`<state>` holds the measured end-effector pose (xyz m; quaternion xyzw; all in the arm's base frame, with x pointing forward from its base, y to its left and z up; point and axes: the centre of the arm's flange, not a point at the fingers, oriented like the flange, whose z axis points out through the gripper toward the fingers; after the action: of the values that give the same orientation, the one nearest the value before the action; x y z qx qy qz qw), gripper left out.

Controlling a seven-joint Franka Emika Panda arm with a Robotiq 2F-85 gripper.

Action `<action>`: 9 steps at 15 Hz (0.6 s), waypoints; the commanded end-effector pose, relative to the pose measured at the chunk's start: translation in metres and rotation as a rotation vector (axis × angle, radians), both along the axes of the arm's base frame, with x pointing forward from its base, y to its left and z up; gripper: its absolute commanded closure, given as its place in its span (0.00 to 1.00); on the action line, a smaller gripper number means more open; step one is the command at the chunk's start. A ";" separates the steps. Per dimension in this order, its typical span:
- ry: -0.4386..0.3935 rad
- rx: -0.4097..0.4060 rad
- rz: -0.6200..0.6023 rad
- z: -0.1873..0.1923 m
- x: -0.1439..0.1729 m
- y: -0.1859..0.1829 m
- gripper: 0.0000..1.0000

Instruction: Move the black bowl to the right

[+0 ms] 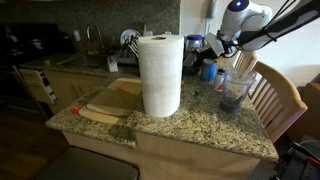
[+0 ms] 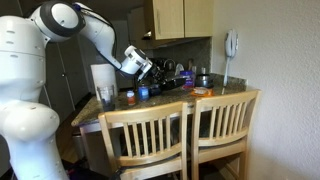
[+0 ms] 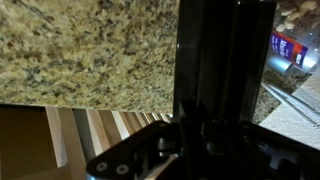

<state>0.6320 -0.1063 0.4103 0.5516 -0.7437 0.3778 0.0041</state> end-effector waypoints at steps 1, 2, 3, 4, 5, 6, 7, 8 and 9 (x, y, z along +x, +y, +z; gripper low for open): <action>-0.050 0.027 0.013 -0.014 -0.001 0.009 0.98; -0.060 0.035 0.010 -0.014 -0.001 0.009 0.98; -0.072 0.045 0.007 -0.013 -0.001 0.009 0.98; -0.079 0.052 0.005 -0.013 -0.002 0.009 0.98; -0.084 0.061 -0.001 -0.013 -0.001 0.008 0.98; -0.084 0.066 -0.004 -0.013 -0.001 0.007 0.98; -0.083 0.073 -0.010 -0.014 0.000 0.005 0.98; -0.075 0.079 -0.016 -0.015 0.001 0.003 0.98; -0.062 0.090 -0.015 -0.016 0.000 0.001 0.68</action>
<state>0.6354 -0.0993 0.4035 0.5340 -0.7577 0.3739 -0.0312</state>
